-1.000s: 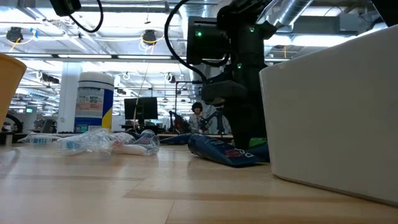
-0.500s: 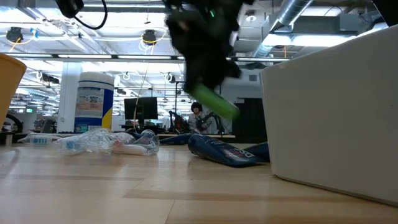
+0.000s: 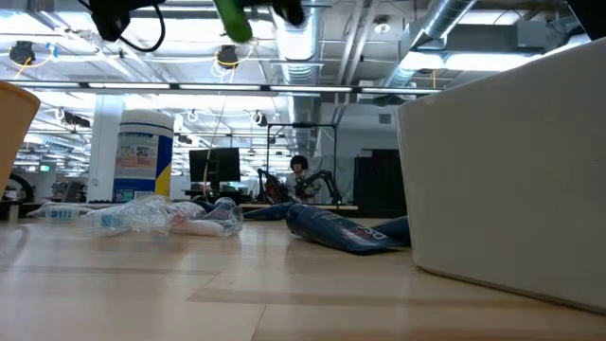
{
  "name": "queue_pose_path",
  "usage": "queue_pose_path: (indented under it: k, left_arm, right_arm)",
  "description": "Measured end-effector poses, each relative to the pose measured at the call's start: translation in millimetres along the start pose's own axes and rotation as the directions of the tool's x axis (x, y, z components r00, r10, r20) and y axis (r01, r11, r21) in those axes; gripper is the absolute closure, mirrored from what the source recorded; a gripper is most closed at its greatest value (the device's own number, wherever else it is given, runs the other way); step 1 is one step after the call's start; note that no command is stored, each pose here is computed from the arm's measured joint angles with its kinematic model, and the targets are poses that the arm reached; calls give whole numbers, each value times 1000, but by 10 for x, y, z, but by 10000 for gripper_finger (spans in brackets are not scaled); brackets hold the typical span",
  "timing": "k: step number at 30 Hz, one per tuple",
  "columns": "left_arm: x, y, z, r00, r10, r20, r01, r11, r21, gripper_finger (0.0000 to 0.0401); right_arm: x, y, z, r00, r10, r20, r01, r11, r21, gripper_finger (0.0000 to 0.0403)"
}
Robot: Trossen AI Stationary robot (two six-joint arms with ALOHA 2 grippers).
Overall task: Pick & Place Travel size toiletries
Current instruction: Put the green shampoo into the yellow bin
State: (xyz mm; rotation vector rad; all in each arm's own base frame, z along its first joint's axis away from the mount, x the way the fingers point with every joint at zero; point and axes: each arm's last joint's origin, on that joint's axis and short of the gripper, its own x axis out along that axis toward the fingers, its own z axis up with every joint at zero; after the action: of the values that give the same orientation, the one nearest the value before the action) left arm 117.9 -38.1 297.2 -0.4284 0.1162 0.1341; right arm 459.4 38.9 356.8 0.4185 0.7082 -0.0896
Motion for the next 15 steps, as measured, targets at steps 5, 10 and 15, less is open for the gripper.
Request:
queue_pose_path:
  k: [5, 10, 15]
  left_arm:
    - [27, -10, -14, 1000, 5, -9, -4, 998, 67, 170]
    - [138, -85, -14, 1000, -13, 12, 11, 991, 136, 130]
    - [281, -175, -32, 999, -35, 31, 30, 986, 161, 97]
  right_arm:
    - [-175, 90, 185, 992, 56, 112, -54, 998, -17, 237]
    - [-265, 155, 294, 975, 104, 198, -97, 994, -45, 226]
    - [-254, 161, 310, 970, 114, 216, -106, 993, -48, 234]
